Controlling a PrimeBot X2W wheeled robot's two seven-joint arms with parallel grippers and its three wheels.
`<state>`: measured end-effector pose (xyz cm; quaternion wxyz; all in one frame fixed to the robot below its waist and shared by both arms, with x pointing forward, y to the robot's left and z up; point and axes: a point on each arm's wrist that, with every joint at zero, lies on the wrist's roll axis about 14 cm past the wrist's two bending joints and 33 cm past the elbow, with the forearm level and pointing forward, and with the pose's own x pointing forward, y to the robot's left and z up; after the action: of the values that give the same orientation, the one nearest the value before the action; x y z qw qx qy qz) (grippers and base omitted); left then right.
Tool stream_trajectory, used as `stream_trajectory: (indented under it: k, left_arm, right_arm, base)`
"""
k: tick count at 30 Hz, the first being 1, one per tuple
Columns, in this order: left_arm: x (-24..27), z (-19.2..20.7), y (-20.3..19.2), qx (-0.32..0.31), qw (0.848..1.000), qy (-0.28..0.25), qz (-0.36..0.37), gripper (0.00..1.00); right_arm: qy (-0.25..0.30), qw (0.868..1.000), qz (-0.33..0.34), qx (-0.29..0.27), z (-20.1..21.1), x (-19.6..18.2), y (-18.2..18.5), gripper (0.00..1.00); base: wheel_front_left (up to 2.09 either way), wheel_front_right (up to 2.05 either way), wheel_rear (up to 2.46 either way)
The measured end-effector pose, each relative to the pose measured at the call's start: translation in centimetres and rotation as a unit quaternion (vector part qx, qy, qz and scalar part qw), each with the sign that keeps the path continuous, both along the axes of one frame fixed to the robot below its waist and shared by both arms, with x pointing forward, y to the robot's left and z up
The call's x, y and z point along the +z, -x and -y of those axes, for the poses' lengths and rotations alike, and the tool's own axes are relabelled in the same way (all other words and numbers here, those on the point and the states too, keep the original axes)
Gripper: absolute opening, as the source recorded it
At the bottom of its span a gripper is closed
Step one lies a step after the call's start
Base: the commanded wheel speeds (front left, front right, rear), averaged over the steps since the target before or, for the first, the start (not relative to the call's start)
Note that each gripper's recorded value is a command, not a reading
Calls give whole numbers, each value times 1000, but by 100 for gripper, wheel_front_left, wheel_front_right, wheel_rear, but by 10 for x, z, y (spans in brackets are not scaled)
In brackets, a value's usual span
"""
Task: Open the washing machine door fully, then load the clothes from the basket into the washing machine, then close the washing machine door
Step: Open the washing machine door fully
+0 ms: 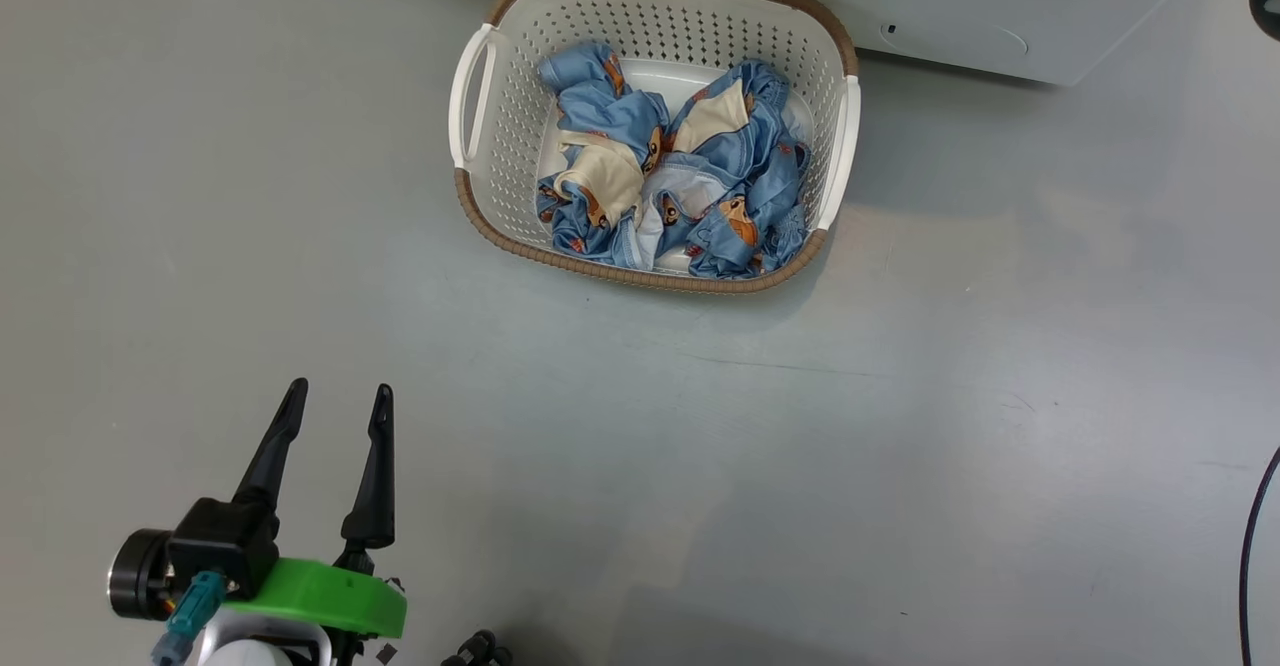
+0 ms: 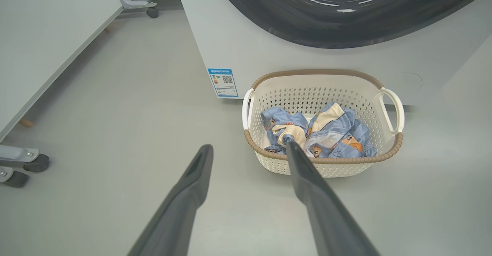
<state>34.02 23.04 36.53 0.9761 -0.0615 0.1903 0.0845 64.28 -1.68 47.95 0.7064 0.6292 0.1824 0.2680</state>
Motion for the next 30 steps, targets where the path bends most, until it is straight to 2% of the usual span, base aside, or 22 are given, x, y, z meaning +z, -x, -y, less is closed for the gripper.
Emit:
stream_trajectory:
  k: [9, 30]
  left_arm:
    - [-4, 4, 3, -3, 1000, 6, -8, 100]
    - [-4, 7, 2, -7, 1000, 10, -6, 100]
  right_arm:
    - [13, 999, 21, 26, -8, 16, -3, 0]
    - [24, 997, 7, 75, -16, 15, 7, 0]
  base:
    - [0, 0, 0]
    - [0, 0, 0]
